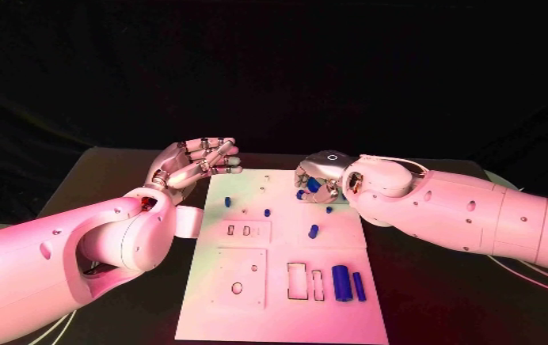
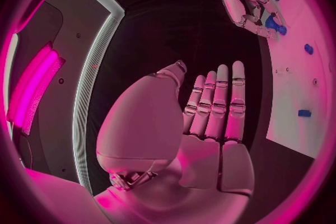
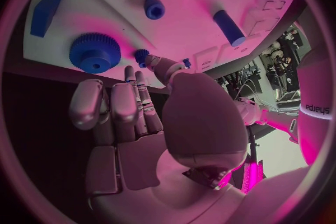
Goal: Assemble the parts on the task board
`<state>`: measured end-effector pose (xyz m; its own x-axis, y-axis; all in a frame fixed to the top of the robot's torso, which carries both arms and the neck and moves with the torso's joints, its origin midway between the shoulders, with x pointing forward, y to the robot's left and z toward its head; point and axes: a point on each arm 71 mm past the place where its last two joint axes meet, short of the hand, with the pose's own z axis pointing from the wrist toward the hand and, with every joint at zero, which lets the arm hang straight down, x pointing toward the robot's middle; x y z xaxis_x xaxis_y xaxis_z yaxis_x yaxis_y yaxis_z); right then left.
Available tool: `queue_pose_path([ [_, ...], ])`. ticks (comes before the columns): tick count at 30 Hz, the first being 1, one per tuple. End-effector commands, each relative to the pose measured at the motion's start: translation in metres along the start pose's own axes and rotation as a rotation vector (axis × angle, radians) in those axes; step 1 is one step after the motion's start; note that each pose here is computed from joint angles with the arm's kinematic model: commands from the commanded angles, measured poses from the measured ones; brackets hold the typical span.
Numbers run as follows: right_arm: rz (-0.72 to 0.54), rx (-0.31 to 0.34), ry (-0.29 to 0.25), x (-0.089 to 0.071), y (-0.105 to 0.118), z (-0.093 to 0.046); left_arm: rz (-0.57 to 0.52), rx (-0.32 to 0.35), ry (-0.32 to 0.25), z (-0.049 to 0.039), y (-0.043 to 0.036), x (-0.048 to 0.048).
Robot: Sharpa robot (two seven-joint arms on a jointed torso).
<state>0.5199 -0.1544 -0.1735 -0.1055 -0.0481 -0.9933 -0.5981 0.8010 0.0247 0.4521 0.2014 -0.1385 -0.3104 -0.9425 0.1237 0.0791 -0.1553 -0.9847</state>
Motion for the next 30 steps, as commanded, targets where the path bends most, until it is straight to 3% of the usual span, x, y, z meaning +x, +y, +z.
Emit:
queue_pose_path([
  [1, -0.027, 0.004, 0.030, 0.003, 0.000, 0.001, -0.008, 0.006, 0.025, 0.0002, -0.0016, 0.0030],
  [16, -0.025, -0.002, 0.024, 0.005, 0.002, 0.001, -0.008, 0.001, 0.026, 0.0003, -0.0013, 0.0027],
  [30, -0.014, 0.016, -0.103, -0.005, 0.003, -0.004, -0.005, -0.005, 0.021, 0.0016, -0.0004, 0.0004],
])
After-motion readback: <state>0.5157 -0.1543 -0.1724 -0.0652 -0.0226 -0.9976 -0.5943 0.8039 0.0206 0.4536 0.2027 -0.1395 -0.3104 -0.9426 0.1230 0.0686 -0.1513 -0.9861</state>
